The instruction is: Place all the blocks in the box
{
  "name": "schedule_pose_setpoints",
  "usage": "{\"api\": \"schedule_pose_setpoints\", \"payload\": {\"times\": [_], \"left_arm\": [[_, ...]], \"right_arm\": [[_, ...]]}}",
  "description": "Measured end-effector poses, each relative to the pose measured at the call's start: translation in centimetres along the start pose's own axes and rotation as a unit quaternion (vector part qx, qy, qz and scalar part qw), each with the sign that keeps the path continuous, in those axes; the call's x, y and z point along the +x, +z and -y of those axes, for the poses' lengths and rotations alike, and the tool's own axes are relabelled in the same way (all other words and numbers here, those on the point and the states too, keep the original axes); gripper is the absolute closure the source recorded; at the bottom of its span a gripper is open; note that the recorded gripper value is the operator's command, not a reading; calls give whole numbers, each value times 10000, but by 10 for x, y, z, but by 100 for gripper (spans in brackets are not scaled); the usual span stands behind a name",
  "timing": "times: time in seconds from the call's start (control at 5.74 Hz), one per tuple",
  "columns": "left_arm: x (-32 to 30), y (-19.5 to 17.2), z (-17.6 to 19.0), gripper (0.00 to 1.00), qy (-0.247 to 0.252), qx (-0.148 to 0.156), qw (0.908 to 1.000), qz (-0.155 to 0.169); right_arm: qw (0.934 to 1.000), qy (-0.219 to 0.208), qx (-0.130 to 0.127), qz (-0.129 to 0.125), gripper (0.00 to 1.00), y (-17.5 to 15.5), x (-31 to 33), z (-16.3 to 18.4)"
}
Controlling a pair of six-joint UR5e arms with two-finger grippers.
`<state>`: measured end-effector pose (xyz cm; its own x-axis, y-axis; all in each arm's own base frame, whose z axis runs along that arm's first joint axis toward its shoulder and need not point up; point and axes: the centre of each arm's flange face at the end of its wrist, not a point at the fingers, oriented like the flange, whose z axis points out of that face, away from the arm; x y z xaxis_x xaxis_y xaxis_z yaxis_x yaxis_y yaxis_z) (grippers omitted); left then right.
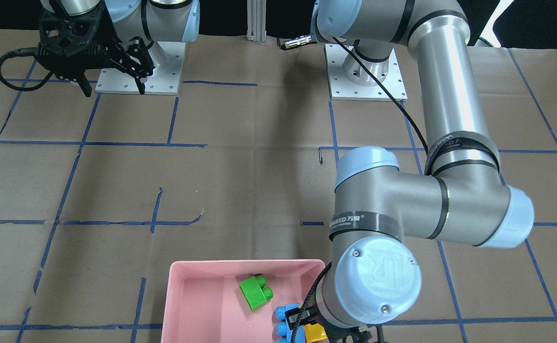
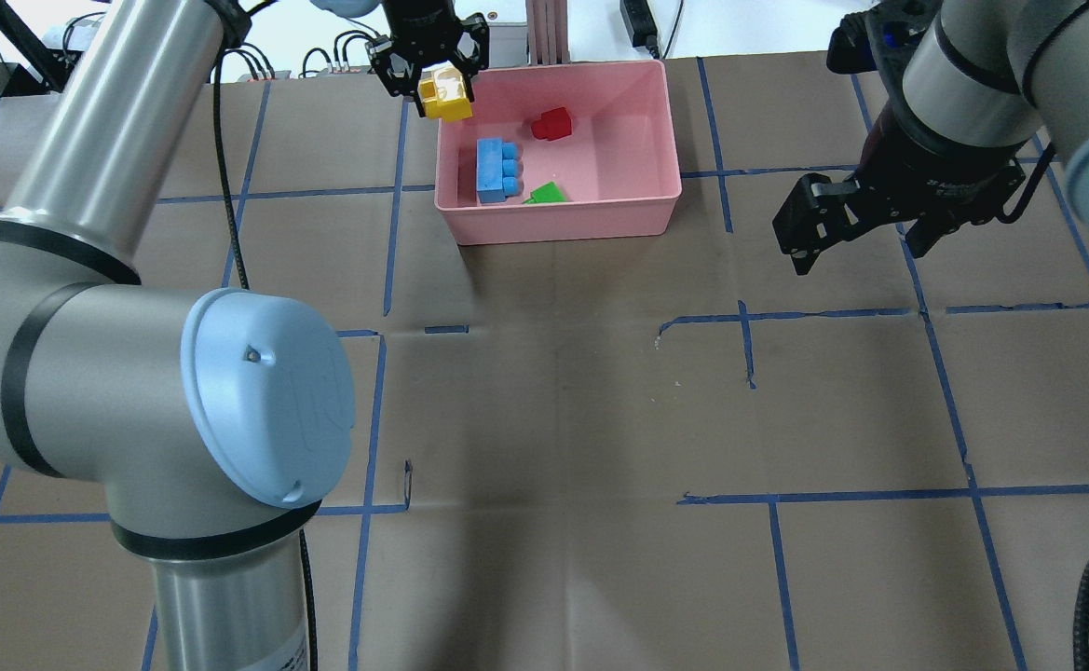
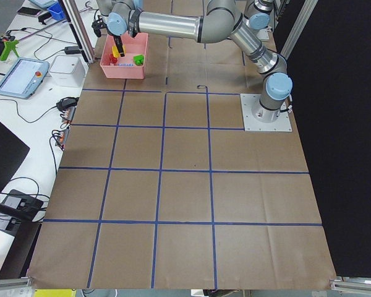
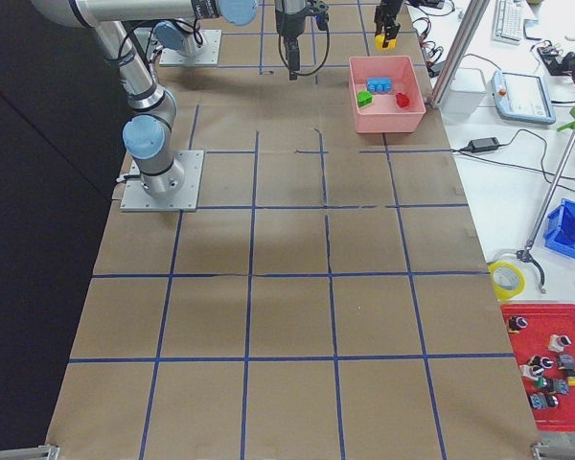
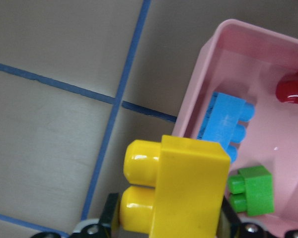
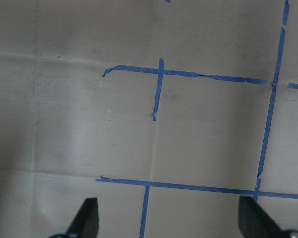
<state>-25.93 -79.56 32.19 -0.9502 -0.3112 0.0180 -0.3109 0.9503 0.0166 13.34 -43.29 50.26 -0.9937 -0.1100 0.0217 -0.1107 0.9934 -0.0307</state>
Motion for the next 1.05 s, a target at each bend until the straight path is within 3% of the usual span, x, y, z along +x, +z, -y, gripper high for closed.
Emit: {"api": "schedule_pose_setpoints", "payload": {"times": [0.35, 0.7, 1.05], "left_arm": [[23, 48, 6, 3, -11, 78, 10000, -47], [31, 49, 13, 1, -207, 479, 9983, -267], [29, 3, -1, 1, -198, 542, 9978, -335]], "right_arm": [[10000, -3, -17, 2, 0, 2, 0, 0], [10000, -12, -22, 2, 0, 2, -1, -1], [10000, -15, -8, 9, 0, 3, -1, 1]]}}
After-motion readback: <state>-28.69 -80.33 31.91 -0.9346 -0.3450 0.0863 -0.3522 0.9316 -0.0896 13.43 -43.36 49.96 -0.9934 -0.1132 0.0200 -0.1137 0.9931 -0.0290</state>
